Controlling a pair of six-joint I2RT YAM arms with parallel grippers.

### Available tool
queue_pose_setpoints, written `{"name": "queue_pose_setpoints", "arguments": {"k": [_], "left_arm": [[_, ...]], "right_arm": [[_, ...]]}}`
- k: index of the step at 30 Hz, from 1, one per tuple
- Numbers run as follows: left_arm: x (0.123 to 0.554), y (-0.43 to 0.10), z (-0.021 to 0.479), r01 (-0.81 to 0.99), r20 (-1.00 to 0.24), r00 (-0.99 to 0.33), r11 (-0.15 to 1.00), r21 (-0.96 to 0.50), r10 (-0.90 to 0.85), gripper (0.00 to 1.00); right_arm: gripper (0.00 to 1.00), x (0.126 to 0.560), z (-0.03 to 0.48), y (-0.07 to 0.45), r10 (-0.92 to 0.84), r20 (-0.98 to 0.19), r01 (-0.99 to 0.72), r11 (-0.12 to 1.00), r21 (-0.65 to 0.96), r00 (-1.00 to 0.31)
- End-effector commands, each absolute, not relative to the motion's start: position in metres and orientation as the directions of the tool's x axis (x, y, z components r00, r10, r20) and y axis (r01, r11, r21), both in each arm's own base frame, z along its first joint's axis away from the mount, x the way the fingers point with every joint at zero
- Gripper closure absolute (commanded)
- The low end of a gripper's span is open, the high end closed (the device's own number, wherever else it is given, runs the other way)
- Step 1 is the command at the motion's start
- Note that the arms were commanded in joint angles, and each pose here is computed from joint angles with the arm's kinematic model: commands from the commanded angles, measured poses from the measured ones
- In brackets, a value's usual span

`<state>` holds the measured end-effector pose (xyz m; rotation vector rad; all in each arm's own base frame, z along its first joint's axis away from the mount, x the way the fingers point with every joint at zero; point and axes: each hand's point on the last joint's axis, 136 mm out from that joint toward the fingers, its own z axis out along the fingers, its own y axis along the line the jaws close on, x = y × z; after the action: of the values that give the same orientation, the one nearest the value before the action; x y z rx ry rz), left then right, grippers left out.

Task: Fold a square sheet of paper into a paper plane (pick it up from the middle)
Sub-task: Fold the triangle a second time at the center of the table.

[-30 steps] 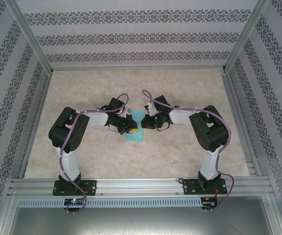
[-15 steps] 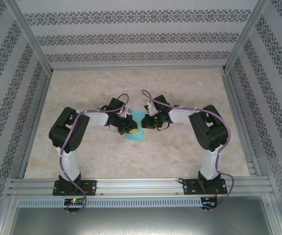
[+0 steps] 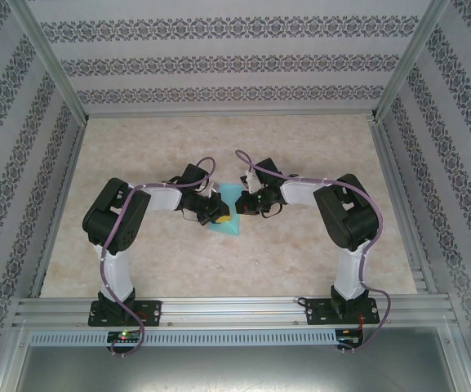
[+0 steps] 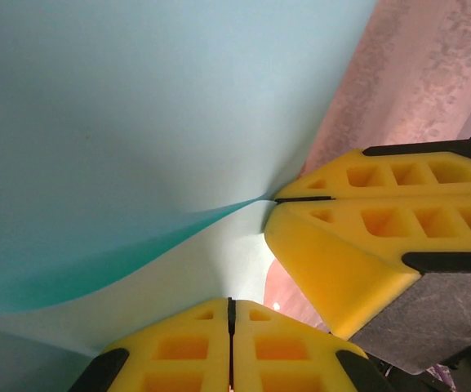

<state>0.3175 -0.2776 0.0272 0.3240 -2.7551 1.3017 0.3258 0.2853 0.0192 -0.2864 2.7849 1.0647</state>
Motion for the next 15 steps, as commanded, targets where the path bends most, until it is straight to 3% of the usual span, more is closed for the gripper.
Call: {"name": "queue_pose_setpoints", "arguments": {"k": [1, 8, 15], "left_arm": [[0.313, -0.282, 0.026, -0.205, 0.158, -0.979, 0.634, -0.746, -0.131, 0.91], [0.321, -0.285, 0.048, -0.146, 0.086, -0.988, 0.614, -0.776, -0.126, 0.91], [0.321, -0.285, 0.04, -0.158, 0.101, -0.987, 0.621, -0.767, -0.127, 0.91]], "right_arm": [[0.96, 0.321, 0.018, 0.29, -0.155, -0.2, -0.248, 0.728, 0.639, -0.968], [0.97, 0.316, 0.021, 0.291, -0.153, -0.199, -0.247, 0.724, 0.644, -0.968], [0.97, 0.313, 0.02, 0.29, -0.153, -0.191, -0.242, 0.727, 0.643, -0.97]]}}
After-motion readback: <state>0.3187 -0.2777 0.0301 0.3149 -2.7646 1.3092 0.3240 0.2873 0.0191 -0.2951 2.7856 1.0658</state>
